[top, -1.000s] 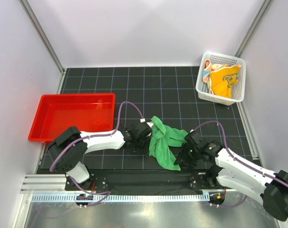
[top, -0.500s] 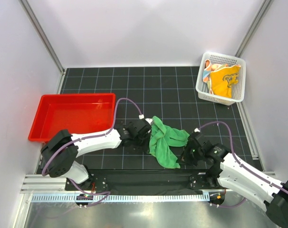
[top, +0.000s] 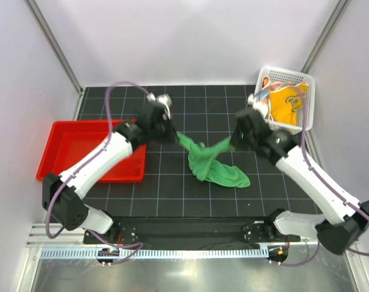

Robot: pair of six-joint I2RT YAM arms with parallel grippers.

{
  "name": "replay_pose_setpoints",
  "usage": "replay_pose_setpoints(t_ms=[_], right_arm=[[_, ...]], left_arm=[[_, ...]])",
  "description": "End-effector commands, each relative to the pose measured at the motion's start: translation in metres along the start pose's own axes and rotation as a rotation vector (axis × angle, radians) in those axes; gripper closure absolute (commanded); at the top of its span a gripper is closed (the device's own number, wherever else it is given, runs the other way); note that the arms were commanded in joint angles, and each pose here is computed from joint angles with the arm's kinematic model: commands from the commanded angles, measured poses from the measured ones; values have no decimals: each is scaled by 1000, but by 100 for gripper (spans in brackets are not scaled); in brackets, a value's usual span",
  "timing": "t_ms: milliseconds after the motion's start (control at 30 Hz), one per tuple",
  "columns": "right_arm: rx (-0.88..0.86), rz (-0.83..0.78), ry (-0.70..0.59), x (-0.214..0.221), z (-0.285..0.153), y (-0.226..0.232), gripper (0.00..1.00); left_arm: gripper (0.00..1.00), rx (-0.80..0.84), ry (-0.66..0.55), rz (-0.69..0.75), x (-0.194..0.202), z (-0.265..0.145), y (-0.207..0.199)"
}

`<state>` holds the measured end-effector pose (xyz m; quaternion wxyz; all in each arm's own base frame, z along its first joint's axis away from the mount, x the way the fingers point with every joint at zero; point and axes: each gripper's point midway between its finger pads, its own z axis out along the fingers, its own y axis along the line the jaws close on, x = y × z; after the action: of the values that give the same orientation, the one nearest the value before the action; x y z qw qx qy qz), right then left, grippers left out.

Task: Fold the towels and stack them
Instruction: Flatten out the crumpled towel

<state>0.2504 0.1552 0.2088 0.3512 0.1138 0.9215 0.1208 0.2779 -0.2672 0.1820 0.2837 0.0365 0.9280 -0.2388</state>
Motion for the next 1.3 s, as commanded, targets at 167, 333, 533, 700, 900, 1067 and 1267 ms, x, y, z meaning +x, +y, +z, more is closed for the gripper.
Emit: replay_pose_setpoints(t_ms=[167, 333, 533, 700, 900, 1067, 1267], right_arm=[[41, -42, -554, -272, -61, 33, 99], [-67, -81, -721, -341, -109, 64, 99], [-134, -82, -713, -323, -124, 65, 99], [-178, -99, -579, -259, -127, 46, 99], [-364, -113, -493, -192, -168, 45, 99], [-516, -33, -483, -160, -207, 49, 99], [-680, 43, -617, -160, -271, 54, 99]], left_arm=[[100, 311, -293, -123, -215, -71, -44], [100, 522, -452, -211, -301, -131, -66], [100, 657, -430, -192, -291, -157, -90], [100, 638, -367, -151, -239, -168, -85], [100, 651, -311, -119, -169, -195, -103], [100, 716, -345, -89, -127, -243, -137], [100, 671, -403, -122, -117, -272, -129]])
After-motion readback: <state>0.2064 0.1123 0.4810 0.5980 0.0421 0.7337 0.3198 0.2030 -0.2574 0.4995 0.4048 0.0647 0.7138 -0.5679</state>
